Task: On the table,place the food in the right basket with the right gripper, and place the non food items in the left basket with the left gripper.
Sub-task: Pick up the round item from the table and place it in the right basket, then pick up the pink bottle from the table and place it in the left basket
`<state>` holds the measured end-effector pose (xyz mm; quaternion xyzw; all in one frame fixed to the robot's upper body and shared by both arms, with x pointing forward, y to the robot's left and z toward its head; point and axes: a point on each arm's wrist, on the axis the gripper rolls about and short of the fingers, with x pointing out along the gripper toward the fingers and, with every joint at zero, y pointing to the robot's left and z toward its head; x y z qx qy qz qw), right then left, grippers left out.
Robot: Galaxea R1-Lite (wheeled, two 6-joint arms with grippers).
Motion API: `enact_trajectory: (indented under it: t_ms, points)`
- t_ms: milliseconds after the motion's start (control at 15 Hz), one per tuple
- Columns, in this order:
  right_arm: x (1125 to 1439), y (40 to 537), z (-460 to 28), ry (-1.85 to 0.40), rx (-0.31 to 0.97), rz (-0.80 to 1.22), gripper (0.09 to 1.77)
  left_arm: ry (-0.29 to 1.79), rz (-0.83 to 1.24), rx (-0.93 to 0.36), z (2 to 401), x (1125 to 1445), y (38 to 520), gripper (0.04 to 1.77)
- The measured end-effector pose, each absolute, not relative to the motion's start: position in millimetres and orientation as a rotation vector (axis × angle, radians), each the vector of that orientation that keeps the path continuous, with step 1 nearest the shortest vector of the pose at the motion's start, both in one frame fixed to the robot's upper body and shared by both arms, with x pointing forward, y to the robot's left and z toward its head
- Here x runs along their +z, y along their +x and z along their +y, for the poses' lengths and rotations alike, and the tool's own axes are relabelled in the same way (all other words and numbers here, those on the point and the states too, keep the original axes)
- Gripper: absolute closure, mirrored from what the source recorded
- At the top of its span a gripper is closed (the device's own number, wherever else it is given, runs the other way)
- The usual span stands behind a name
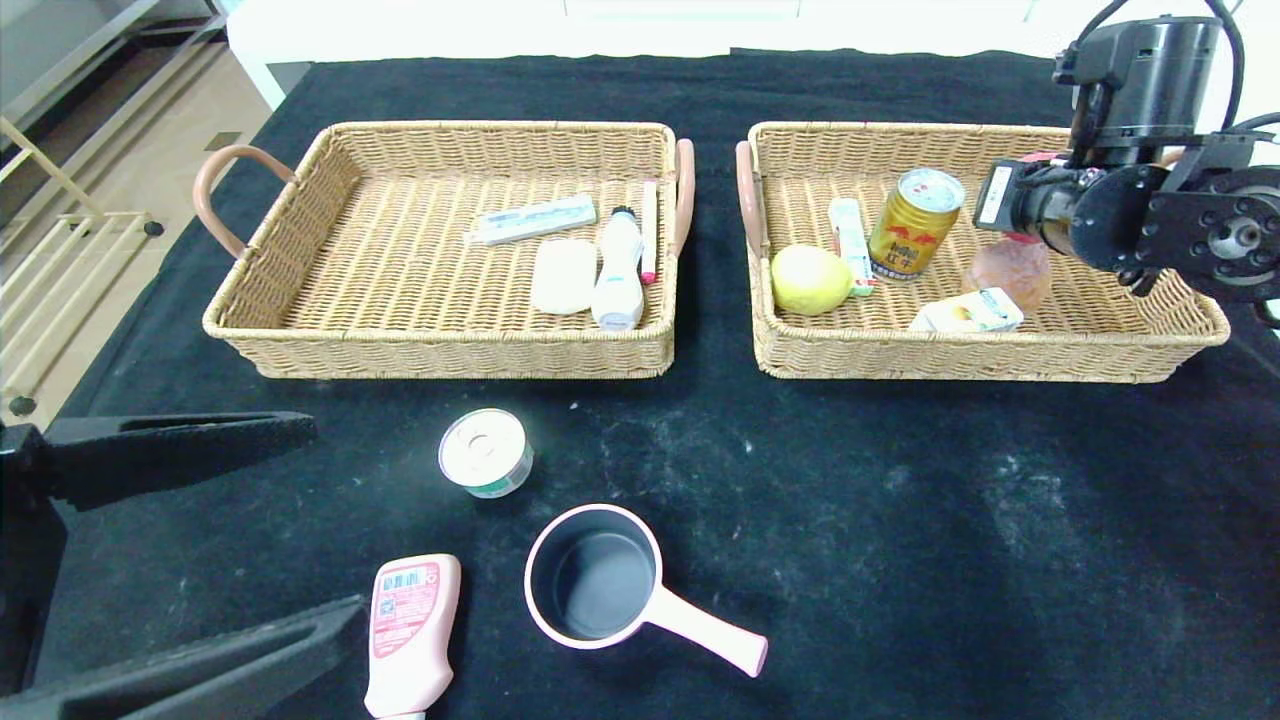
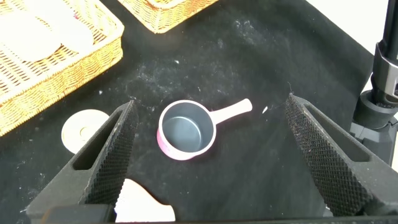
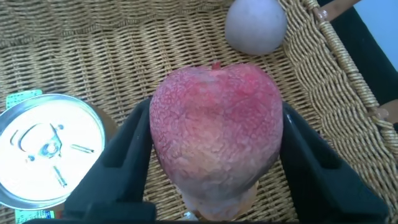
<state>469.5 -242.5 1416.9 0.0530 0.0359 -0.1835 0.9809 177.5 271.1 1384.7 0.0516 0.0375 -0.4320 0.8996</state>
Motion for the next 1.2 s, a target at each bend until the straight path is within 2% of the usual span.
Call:
enact_trajectory:
  t_ms: [400,867,1000,1200]
  points:
    - [1417,468,-239,0.107,-0.363,0.075,0.33,0.107,0.078,-0.894,271,1385,178,0.09]
    - [1417,439,-238,0.087,-0.354,0.109,0.22,0.107,0.080,-0.894,271,1385,178,0.09]
    - [1412,423,-238,0.075,-0.326,0.137,0.21,0.107,0.080,-0.894,271,1385,178,0.09]
    - [1409,386,-231,0.061,-0.220,0.172,0.19,0.107,0.080,-0.894,271,1385,178,0.09]
